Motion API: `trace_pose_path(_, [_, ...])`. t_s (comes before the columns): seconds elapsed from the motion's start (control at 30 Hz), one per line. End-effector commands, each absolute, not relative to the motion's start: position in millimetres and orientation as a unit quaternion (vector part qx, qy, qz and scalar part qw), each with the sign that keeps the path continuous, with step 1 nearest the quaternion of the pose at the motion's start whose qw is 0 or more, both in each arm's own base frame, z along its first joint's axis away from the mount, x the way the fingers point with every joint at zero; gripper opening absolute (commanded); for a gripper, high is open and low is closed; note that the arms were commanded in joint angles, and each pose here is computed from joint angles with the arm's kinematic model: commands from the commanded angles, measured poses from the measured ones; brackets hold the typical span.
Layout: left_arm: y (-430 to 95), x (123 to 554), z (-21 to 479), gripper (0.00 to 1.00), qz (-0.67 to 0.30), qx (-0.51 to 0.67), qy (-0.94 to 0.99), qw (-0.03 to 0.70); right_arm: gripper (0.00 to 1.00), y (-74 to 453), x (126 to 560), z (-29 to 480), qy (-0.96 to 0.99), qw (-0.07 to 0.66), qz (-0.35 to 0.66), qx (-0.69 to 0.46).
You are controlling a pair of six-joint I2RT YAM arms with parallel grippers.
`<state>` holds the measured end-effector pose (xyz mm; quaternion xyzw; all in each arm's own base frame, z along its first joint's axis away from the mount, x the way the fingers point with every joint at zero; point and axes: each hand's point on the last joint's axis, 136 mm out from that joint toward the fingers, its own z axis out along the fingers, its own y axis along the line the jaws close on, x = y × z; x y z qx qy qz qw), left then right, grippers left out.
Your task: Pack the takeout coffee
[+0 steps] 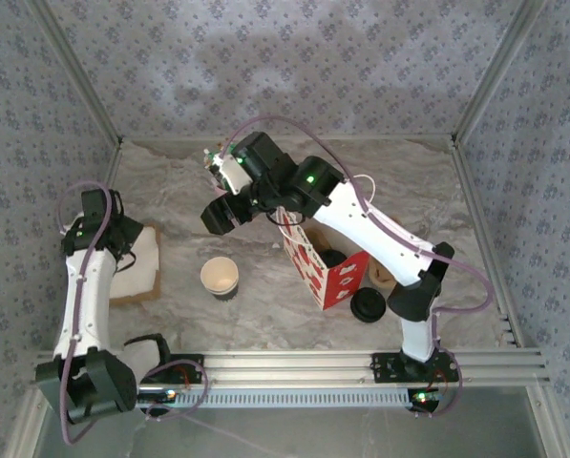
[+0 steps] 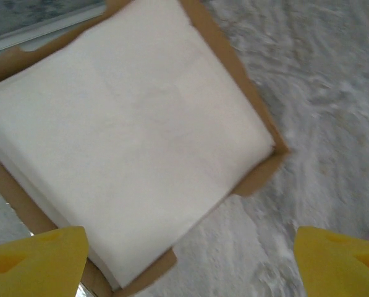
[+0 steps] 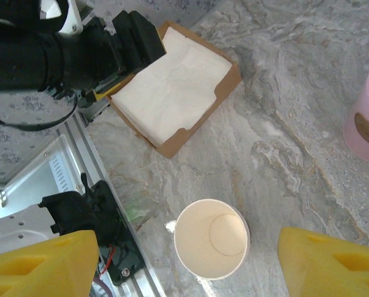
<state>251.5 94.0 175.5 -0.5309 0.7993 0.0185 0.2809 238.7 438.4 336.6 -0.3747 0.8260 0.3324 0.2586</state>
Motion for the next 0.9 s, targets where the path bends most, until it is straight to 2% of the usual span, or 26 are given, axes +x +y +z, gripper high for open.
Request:
trace_pose_path(0.0, [111.8, 248.2, 158.1, 0.86, 0.047, -0.565, 0.780, 0.266, 0.78, 443.7, 234.1, 333.4, 0.823, 0.257, 0.321, -0.392])
trace_pose_path(0.27, [136.7, 254.3, 109.6, 0.85, 0.071, -0.594, 0.773, 0.210, 0.78, 457.7, 233.4, 316.7, 0.831, 0.236, 0.314, -0.395])
trace_pose_path(0.47, [149.4, 271.1, 81.9, 0.80, 0.062, -0.593, 0.780, 0.191, 0.78, 467.4, 236.4, 310.9, 0.834, 0.229, 0.310, -0.394])
trace_pose_path(0.63, [152.0, 287.2, 57.3, 0.72, 0.040, -0.585, 0.792, 0.173, 0.78, 476.0, 238.1, 306.4, 0.836, 0.222, 0.313, -0.392])
trace_pose_path(0.87, [154.9, 299.2, 36.0, 0.70, 0.037, -0.575, 0.803, 0.152, 0.78, 481.0, 239.8, 300.7, 0.838, 0.216, 0.313, -0.391])
